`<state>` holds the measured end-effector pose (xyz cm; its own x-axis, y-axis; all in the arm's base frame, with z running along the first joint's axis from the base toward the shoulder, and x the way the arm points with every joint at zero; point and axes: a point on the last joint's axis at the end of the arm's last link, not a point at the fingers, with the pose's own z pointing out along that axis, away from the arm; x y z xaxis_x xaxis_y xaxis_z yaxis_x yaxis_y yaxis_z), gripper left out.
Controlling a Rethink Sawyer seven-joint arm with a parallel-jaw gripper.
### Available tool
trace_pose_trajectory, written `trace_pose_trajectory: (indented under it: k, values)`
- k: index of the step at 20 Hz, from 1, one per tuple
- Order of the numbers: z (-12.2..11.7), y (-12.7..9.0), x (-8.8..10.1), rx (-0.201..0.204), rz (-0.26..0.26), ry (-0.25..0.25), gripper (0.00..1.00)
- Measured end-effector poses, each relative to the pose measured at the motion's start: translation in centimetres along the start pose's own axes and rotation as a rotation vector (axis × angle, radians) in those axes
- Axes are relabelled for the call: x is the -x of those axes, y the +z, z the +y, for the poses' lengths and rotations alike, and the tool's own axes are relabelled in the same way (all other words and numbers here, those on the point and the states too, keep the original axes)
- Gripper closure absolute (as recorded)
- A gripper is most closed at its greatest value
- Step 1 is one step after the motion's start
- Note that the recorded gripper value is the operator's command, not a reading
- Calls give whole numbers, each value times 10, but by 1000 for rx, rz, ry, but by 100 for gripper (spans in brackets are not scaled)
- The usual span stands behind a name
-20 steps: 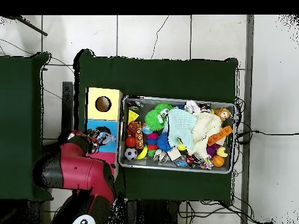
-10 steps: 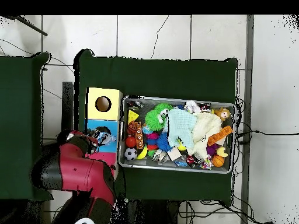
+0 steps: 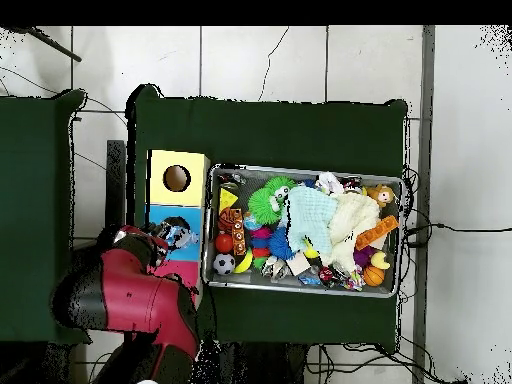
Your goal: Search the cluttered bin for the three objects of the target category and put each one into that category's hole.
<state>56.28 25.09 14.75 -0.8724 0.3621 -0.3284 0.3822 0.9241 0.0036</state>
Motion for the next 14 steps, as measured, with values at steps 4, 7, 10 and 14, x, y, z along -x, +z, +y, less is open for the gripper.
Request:
trace_pose_trajectory:
  k: [4, 7, 10, 14]
  values:
    - [-5, 1, -4, -5, 6, 4, 100]
    - [-10, 3, -6, -10, 6, 9, 100]
    - [-16, 6, -6, -14, -1, 16, 100]
    - [-23, 11, -2, -15, -22, 29, 100]
